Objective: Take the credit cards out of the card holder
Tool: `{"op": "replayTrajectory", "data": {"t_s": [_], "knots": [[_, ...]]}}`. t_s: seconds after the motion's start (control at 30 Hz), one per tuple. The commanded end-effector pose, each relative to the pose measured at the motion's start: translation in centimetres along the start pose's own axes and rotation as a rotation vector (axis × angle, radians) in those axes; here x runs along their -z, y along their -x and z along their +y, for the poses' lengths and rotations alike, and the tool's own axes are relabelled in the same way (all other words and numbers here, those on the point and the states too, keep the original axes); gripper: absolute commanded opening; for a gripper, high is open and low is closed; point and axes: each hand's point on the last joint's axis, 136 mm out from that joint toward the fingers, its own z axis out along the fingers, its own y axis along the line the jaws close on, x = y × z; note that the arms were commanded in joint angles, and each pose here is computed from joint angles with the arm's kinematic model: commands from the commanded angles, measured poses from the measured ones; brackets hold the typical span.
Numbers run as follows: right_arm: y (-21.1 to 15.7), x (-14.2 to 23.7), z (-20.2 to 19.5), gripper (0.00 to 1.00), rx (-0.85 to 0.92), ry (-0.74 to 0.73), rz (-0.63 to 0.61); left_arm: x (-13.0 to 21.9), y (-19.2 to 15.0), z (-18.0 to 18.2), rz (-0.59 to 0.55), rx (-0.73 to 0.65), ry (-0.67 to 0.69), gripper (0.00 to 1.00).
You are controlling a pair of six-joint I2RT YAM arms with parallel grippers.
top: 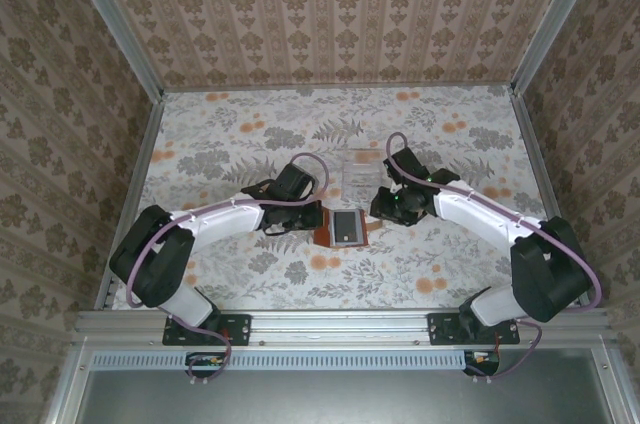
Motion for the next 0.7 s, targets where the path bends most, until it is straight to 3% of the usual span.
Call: {"op": "replayTrajectory", "data": {"t_s": [0.0, 0.33, 0.67], "knots": [[-0.4, -0.7, 3.5, 0.27, 0.015, 0.130, 0.048, 0.6, 0.3, -0.8, -0.004, -0.004, -0.029, 0.07], [-1.3, -4.9, 4.9, 0.24, 0.044, 0.137, 0.141, 0.0, -0.4, -0.4, 0.060, -0.028, -0.007, 0.07], [-1.8, -7.3, 2.6, 0.24, 0.036, 0.036, 0.181, -0.5, -0.8, 0.3, 0.097, -0.040, 0.034, 0.09]]}}
